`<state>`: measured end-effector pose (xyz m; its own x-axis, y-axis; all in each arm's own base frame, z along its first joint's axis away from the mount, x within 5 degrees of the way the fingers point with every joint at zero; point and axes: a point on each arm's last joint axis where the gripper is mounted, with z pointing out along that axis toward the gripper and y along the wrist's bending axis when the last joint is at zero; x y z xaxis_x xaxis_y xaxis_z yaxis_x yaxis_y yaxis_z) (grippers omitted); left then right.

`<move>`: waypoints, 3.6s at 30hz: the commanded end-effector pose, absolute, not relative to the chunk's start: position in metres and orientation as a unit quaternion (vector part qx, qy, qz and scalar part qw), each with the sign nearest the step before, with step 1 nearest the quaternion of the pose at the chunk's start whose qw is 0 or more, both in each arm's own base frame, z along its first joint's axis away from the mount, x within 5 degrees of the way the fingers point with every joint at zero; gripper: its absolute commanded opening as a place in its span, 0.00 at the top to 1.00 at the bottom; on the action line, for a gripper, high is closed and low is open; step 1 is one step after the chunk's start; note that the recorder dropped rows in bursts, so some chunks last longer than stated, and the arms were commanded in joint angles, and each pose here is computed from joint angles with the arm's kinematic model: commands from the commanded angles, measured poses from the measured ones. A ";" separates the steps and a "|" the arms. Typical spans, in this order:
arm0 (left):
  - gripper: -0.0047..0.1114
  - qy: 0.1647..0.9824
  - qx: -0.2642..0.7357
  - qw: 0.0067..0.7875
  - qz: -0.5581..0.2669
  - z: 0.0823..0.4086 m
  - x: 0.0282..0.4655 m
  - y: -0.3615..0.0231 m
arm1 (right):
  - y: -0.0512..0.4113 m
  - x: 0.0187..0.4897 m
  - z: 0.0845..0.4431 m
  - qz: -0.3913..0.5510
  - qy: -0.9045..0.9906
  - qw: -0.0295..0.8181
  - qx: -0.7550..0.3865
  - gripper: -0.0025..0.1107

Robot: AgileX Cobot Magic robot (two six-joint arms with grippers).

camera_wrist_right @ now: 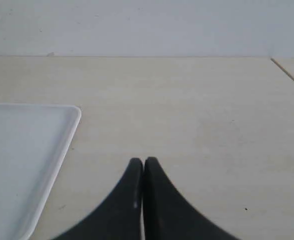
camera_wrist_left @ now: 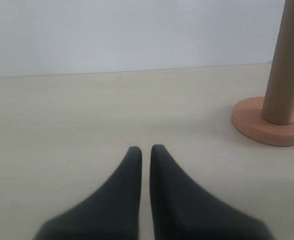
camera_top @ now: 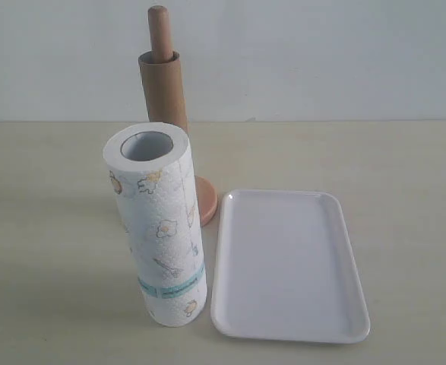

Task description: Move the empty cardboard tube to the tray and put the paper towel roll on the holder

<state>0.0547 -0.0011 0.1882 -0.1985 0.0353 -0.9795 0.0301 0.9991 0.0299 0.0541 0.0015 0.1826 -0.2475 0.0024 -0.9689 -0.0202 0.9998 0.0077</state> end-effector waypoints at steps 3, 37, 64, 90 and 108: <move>0.91 0.773 0.022 0.635 -0.002 0.188 0.055 -0.002 | 0.001 0.054 0.184 0.008 0.784 0.620 -0.005 0.98; 0.91 0.773 0.022 0.635 -0.002 0.188 0.055 -0.002 | 0.000 0.071 0.297 -0.020 0.600 0.800 -0.018 0.98; 0.91 0.773 0.022 0.635 -0.002 0.188 0.055 -0.002 | 0.000 0.200 0.273 0.041 0.725 0.686 0.049 0.98; 0.91 0.773 0.022 0.635 -0.002 0.188 0.055 -0.002 | 0.120 0.370 0.263 0.386 0.669 0.452 -0.446 0.71; 0.91 0.773 0.022 0.635 -0.002 0.188 0.055 -0.002 | 0.214 0.362 0.267 0.311 0.677 0.526 -0.411 0.05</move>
